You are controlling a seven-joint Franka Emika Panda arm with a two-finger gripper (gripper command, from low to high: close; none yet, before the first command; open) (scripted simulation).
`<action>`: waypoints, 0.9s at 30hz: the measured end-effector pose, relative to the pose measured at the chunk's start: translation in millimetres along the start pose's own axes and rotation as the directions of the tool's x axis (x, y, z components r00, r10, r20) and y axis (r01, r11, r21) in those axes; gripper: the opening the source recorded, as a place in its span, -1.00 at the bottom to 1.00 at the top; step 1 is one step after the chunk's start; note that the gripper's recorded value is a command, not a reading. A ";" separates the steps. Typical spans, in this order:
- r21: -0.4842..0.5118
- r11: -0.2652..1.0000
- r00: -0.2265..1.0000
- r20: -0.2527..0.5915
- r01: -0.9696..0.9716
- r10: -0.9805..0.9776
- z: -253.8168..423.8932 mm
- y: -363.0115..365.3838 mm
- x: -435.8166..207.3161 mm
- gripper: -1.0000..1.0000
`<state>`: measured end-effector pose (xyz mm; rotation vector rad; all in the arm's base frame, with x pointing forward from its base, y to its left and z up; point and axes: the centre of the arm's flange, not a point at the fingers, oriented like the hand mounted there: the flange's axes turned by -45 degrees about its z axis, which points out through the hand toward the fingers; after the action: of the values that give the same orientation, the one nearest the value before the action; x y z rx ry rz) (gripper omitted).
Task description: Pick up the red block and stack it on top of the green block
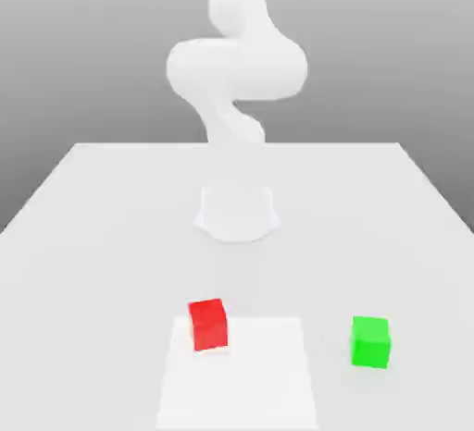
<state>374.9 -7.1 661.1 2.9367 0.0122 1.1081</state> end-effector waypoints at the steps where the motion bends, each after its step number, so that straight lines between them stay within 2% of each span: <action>1: 0.001 1.000 0.999 0.038 0.011 -0.011 26.3 3.2 -7.5 0.00; 9: 0.038 0.995 0.939 0.327 0.098 -0.105 201.1 21.8 -111.1 0.00; 17: 0.137 0.977 0.766 0.606 0.164 -0.214 312.9 32.5 -291.8 0.00; 24: 0.156 0.973 0.732 0.641 0.171 -0.231 363.3 33.5 -357.1 0.00; 25: 0.156 0.973 0.731 0.642 0.170 -0.231 367.5 33.4 -361.9 -1.00; 27: 0.156 0.973 0.731 0.642 0.170 -0.231 367.5 33.4 -361.9 -1.00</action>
<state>346.2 -43.4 146.3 3.1186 0.3746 0.0002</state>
